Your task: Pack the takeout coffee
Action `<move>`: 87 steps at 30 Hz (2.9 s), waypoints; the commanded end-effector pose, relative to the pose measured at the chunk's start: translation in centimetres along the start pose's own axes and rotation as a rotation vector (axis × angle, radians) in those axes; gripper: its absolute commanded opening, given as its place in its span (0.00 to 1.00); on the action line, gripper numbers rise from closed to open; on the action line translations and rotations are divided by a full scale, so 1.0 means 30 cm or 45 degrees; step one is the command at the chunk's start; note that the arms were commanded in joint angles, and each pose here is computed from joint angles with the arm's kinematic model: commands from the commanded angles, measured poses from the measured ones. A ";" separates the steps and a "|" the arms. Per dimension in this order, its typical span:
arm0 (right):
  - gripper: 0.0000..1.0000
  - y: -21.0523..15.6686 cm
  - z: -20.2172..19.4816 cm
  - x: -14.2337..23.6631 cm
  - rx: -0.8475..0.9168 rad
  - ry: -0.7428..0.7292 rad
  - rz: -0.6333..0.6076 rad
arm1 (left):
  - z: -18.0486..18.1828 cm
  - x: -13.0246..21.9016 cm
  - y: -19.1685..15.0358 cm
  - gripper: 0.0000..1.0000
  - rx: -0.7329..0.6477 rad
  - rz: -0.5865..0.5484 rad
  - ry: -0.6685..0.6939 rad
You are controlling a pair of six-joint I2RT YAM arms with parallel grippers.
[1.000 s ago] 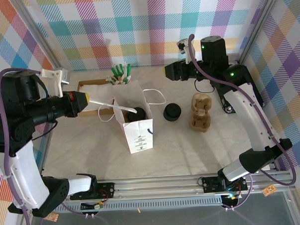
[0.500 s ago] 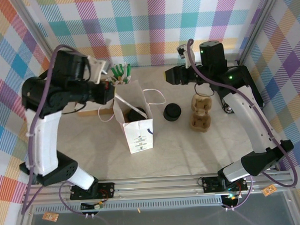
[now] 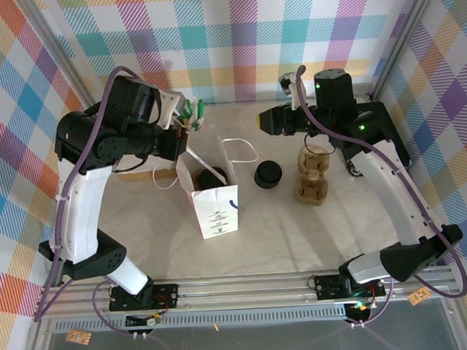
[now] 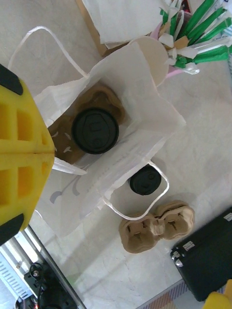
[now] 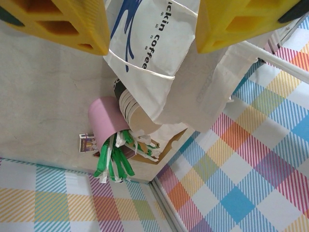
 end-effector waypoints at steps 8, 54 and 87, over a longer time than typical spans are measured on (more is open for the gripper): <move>0.50 0.026 0.022 0.010 0.019 0.027 -0.048 | 0.023 -0.029 -0.153 0.00 -0.069 0.304 0.077; 0.50 0.027 0.122 -0.063 0.166 0.055 0.111 | -0.005 -0.072 -0.208 0.36 -0.159 0.438 0.014; 0.51 0.025 0.323 -0.145 0.292 0.277 0.275 | 0.194 0.261 0.111 0.50 0.131 -0.638 0.506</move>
Point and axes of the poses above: each hand's point on the last joint's axis, 136 mm out from that joint toward the fingers, its own x axis back along the fingers, its own z axis along the line the jaws close on, y = z × x, the point moved 4 cm from there along x, back along the fingers, and after that the axes turned 12 degrees about x, right-handed, at the moved point
